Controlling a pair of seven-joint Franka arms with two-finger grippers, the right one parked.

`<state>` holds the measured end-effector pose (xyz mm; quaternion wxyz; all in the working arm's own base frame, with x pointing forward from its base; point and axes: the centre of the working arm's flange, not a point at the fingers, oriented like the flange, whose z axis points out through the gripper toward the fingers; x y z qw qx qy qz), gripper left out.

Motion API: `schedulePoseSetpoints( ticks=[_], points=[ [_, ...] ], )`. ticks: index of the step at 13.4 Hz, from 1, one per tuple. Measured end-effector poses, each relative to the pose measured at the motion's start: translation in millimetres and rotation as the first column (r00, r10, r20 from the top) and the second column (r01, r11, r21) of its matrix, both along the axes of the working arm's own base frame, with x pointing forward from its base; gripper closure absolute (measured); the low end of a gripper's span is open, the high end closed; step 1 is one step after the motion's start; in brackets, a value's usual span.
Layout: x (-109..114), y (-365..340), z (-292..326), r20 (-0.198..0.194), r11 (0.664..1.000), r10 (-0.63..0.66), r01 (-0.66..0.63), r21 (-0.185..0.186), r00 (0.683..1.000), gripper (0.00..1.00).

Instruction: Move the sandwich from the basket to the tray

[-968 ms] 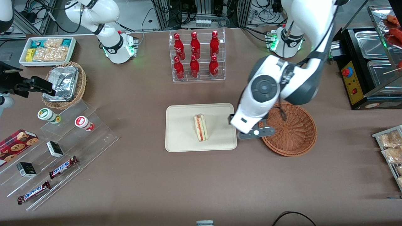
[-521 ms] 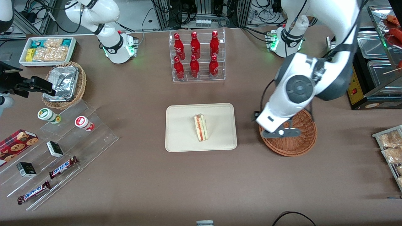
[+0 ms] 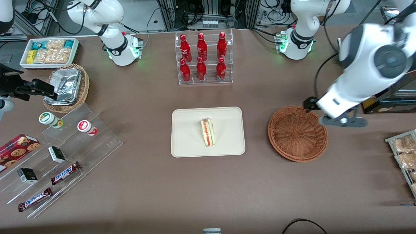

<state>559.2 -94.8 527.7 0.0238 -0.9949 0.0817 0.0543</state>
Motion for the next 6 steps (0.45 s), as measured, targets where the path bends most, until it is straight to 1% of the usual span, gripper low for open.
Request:
schedulePoseSetpoints(
  ticks=[2, 3, 6],
  points=[
    [-10.1, 27.0, 26.9, -0.017, 0.999, -0.047, 0.047, -0.003, 0.999, 0.00],
    [-13.1, 36.0, 39.6, -0.016, 0.999, -0.047, 0.047, -0.004, 0.999, 0.00],
    [-18.8, 44.8, 64.2, 0.007, 0.999, -0.043, 0.043, -0.002, 0.999, 0.00]
  ],
)
